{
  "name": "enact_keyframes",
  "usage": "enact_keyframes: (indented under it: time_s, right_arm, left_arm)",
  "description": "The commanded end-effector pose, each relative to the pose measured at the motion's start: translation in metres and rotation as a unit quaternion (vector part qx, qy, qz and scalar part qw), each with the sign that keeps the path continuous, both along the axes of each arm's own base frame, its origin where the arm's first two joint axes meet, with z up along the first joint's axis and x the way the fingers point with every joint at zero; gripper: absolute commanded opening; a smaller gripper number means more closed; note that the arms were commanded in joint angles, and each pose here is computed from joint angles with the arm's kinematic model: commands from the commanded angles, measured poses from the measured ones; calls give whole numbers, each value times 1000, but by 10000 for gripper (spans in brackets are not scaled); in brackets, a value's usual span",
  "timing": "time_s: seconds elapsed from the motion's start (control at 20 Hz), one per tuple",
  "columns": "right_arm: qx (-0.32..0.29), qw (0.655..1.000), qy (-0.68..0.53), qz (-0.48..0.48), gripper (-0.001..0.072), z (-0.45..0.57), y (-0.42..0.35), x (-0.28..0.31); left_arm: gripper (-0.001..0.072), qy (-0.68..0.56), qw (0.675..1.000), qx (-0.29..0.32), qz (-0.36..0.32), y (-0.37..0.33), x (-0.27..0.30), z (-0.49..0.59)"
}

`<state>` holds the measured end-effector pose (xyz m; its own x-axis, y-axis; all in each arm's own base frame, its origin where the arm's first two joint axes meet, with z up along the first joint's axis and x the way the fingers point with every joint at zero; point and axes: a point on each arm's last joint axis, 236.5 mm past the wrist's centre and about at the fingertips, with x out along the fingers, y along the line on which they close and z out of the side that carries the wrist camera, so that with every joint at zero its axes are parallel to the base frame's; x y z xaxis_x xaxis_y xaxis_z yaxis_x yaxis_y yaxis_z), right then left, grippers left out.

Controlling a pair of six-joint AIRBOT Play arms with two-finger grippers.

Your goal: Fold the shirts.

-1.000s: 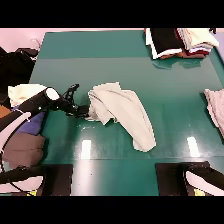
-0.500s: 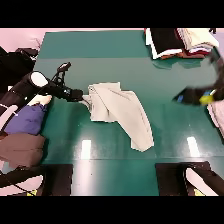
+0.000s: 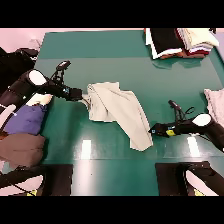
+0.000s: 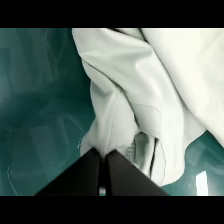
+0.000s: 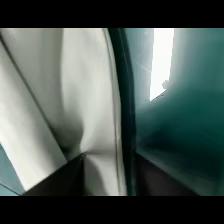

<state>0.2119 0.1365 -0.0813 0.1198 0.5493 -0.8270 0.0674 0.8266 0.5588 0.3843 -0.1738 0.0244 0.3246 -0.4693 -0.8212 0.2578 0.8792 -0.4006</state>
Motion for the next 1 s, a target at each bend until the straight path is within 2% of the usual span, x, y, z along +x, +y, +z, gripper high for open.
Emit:
enact_keyframes:
  time_s: [0.0,0.05,0.1,0.35,0.55,0.75,0.95]
  right_arm:
    - [-10,1000,15,19,169,-20,10,-1]
    - [-12,999,3,36,75,-17,14,6]
    - [-14,999,-15,49,25,-11,18,17]
    - [-56,985,-153,62,18,76,-5,91]
    - [-119,944,-309,11,18,212,-66,127]
    - [-169,878,-445,-61,18,345,-112,115]
    - [-205,811,-540,-93,17,441,-122,76]
  left_arm:
    - [24,8,1000,1,-4,0,-4,-1]
    - [23,8,1000,2,-5,0,-4,-1]
    - [23,8,1000,4,-5,1,-4,-1]
    - [24,-60,995,81,24,39,18,37]
    - [23,-194,970,133,56,73,36,148]
    - [24,-340,931,103,84,81,16,287]
    - [23,-474,872,61,109,94,-47,416]
